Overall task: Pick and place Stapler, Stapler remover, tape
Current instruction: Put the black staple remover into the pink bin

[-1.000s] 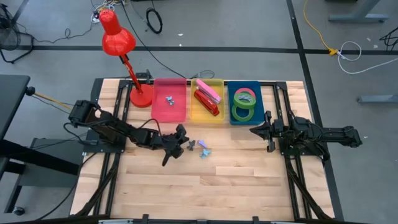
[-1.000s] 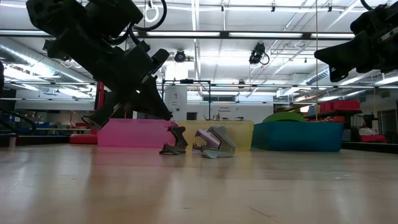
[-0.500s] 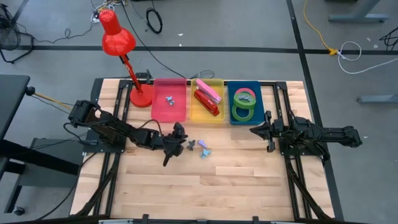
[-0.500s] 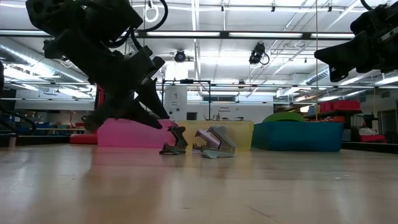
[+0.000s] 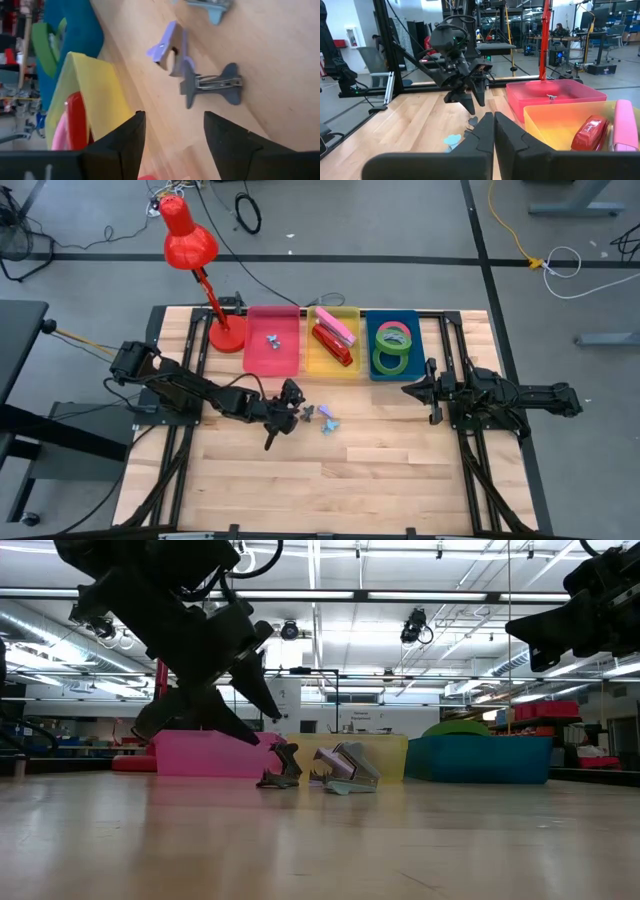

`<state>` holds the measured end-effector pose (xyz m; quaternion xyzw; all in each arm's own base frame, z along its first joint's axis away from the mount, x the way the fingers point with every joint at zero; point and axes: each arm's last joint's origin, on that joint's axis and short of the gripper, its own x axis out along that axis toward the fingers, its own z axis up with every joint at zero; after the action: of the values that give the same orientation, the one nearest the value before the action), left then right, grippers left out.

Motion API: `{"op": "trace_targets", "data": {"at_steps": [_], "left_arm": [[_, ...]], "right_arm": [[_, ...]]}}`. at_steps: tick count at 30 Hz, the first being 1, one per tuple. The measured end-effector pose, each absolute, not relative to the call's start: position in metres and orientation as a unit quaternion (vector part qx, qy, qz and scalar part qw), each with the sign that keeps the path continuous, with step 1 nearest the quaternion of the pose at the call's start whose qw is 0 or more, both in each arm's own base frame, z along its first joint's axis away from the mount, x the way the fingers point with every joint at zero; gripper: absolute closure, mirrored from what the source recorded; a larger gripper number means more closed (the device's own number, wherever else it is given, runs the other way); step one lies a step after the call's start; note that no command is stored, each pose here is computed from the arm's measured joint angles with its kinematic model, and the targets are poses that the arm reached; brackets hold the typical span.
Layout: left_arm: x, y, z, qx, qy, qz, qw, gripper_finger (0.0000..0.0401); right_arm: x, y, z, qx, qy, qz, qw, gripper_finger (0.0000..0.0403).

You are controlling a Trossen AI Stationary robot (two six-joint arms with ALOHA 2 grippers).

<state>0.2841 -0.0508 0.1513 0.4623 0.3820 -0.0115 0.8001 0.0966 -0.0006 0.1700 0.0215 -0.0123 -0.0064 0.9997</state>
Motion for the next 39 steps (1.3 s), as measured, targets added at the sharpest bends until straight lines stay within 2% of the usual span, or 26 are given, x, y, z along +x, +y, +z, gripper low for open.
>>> {"op": "trace_targets", "data": {"at_steps": [11,19,39], "left_arm": [[0.288,-0.051,0.134,0.470,0.404,-0.028,0.784,0.0221],[0.301,-0.050,0.146,0.492,0.387,-0.024,0.780,0.0233],[0.305,-0.049,0.137,0.497,0.397,-0.046,0.770,0.0277]], "right_arm": [[0.097,-0.001,0.170,0.022,-0.013,-0.007,1.000,0.0387],[0.097,-0.001,0.170,0.021,-0.012,-0.006,1.000,0.0387],[0.097,-0.001,0.170,0.022,-0.012,-0.006,1.000,0.0387]]}}
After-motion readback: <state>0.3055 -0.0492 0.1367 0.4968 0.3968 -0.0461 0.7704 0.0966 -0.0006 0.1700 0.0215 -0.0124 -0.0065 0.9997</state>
